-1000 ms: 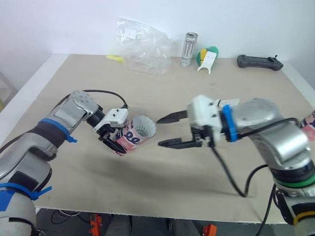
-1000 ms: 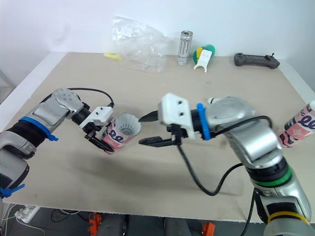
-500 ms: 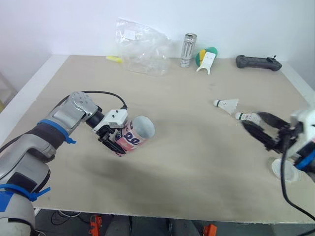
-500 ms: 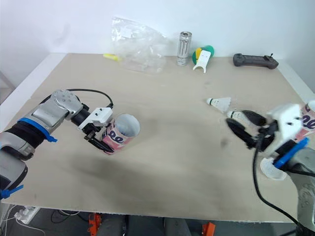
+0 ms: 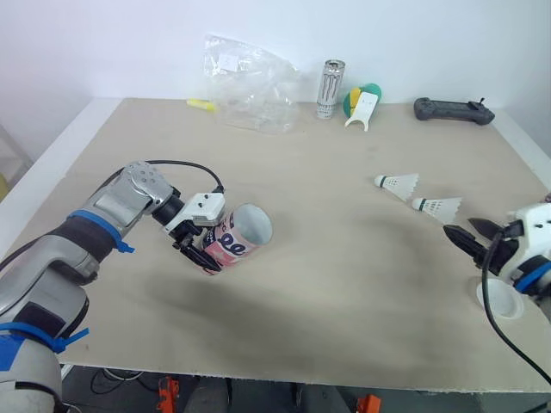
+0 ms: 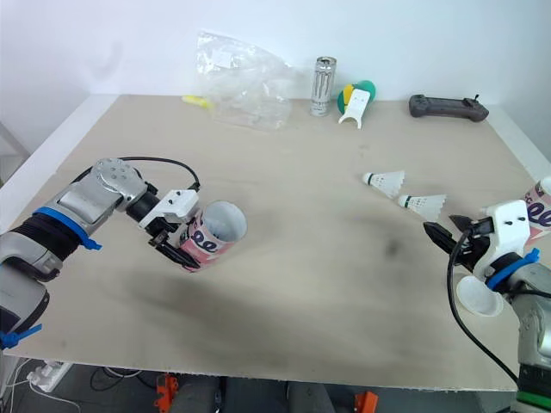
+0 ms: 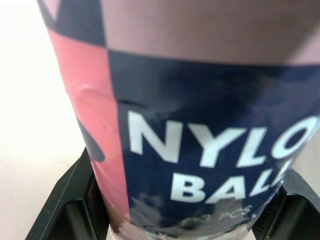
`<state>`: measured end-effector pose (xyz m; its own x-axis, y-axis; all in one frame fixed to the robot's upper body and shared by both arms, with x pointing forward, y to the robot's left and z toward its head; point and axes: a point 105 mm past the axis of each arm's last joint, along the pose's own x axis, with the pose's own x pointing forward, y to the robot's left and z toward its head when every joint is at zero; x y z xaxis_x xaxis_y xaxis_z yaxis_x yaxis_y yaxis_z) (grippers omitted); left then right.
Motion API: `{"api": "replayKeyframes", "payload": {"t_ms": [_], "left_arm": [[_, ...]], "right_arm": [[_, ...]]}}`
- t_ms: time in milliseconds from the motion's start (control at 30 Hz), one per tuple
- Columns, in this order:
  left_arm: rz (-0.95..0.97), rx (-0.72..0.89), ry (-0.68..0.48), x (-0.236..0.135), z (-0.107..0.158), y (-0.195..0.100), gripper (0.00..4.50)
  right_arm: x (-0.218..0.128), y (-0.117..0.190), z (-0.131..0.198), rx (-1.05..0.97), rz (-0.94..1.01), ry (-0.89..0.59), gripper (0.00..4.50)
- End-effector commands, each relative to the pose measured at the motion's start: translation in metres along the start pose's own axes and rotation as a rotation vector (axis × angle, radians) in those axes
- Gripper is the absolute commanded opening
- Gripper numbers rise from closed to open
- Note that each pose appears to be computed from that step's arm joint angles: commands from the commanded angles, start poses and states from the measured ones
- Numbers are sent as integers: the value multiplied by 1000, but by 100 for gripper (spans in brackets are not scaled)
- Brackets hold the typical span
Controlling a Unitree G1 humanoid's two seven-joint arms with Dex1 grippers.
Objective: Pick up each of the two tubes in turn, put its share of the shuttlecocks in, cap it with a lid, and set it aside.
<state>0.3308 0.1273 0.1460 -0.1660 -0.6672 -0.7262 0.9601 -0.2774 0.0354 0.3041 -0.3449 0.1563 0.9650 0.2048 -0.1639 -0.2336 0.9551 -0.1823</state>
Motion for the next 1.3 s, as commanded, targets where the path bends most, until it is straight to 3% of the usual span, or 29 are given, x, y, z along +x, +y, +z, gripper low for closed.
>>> {"api": "replayKeyframes", "payload": {"t_ms": [33, 600, 700, 833, 1100, 1233, 1300], "left_arm": [[-73, -32, 12, 16, -9, -9, 318], [-68, -45, 11, 13, -10, -13, 318], [-67, -47, 10, 12, -9, -14, 318], [-67, -47, 12, 10, -9, -16, 318], [-68, -40, 17, 10, -7, -16, 318], [-72, -39, 16, 11, -6, -16, 318], [-73, -38, 17, 11, -7, -17, 318]], "right_arm": [[5, -13, 9, -32, -6, -14, 278], [42, -24, 1, -2, 23, 15, 278], [42, -26, -2, -7, 12, 19, 200], [37, -31, -3, 0, -10, 7, 6], [18, -39, 7, -37, -73, -46, 6], [4, -23, 53, -104, -28, -183, 6], [-4, 9, 91, -137, 93, -291, 6]]}}
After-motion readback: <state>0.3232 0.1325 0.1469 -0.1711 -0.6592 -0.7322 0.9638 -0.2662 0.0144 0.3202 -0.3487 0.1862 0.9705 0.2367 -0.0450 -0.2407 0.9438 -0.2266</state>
